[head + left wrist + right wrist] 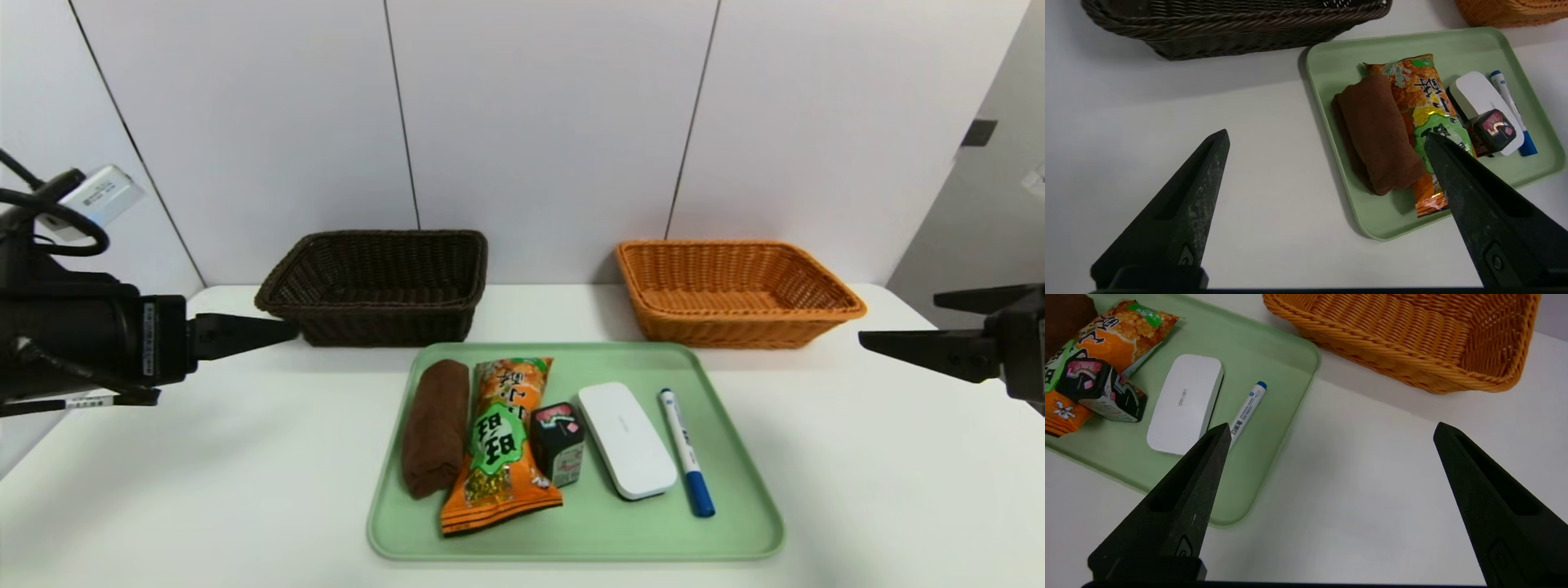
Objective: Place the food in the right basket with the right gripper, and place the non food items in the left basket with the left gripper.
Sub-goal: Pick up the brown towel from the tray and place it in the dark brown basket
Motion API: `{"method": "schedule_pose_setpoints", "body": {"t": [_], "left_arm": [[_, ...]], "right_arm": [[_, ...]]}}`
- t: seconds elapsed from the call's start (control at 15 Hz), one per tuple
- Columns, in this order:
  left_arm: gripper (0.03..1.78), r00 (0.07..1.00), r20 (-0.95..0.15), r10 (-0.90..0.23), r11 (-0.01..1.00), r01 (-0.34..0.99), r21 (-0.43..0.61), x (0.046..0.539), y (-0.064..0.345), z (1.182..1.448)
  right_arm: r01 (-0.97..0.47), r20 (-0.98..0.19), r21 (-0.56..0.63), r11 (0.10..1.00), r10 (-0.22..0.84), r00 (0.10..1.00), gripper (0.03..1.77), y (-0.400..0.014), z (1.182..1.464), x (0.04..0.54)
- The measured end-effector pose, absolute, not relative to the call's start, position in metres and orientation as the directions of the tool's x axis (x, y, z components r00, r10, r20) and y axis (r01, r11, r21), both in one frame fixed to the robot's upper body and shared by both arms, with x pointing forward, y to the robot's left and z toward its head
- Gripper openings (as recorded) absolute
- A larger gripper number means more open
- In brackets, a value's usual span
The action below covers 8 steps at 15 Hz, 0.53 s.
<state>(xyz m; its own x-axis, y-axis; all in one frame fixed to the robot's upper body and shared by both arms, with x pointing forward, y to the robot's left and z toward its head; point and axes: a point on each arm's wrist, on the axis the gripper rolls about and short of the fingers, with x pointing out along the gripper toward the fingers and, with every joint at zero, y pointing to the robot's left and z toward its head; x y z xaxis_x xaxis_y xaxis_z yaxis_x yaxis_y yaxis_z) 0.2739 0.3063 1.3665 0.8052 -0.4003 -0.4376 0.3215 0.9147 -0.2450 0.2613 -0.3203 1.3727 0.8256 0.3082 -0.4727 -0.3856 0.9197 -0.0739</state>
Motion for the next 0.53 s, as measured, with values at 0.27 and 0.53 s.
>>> {"method": "schedule_pose_setpoints", "body": {"t": [0.27, 0.53], "left_arm": [[1.69, 0.721, -0.490, -0.490, 0.872, 0.395, -0.290, 0.293, 0.266, 1.364], [1.69, 0.695, -0.574, -0.434, 0.901, 0.350, -0.257, 0.307, 0.216, 1.351]], "right_arm": [[-0.403, -0.481, -0.072, 0.913, 0.322, 0.815, 1.71, -0.316, 1.376, 0.275], [-0.392, -0.494, -0.043, 0.919, 0.322, 0.808, 1.71, -0.315, 1.373, 0.286]]}}
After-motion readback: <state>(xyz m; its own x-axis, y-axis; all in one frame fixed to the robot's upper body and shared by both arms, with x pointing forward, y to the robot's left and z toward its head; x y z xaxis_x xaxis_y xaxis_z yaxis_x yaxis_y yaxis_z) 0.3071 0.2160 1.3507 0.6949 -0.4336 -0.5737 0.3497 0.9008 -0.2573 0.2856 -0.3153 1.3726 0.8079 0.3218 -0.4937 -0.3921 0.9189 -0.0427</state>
